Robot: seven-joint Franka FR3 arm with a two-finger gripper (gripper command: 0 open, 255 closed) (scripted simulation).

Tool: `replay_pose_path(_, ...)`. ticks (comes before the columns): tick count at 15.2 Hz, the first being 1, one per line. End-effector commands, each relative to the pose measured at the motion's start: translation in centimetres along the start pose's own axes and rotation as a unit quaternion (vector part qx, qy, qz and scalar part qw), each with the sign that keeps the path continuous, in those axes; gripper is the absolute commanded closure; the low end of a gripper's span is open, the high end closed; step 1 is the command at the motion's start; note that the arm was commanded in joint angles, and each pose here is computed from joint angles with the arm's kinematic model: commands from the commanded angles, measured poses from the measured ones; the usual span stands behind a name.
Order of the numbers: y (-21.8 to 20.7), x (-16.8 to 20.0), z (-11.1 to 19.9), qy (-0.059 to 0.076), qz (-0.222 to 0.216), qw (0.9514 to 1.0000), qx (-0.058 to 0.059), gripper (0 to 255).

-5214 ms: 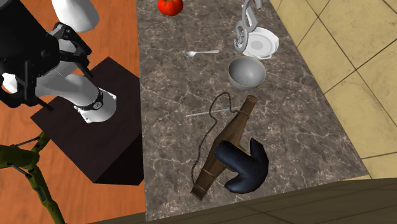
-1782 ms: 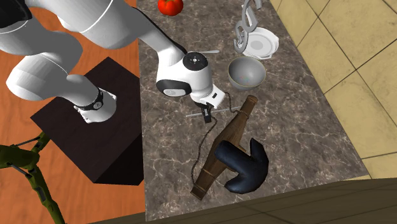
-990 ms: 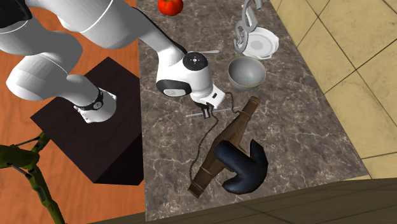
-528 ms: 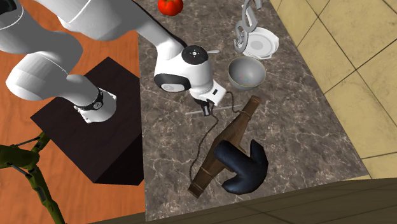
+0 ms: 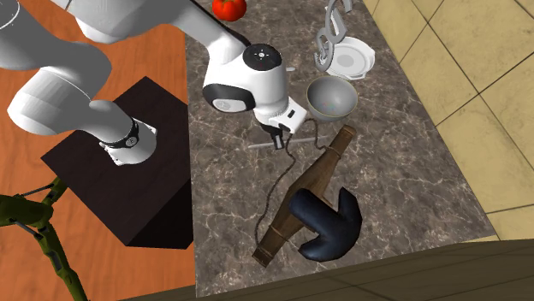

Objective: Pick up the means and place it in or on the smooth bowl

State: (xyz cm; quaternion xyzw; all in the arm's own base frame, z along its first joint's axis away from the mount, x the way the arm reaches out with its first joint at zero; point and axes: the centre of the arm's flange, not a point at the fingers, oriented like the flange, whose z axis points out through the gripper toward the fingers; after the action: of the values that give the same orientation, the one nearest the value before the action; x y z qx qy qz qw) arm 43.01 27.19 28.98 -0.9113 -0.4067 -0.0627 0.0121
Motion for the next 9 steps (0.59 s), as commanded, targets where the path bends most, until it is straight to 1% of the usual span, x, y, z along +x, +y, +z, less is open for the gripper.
replay_pose_path(1,0.1,0.1,-1.2,0.001,0.0,1.0,0.0,255)
replay_pose_path(9,0.2,0.7,-5.4,0.001,0.0,1.0,0.0,255)
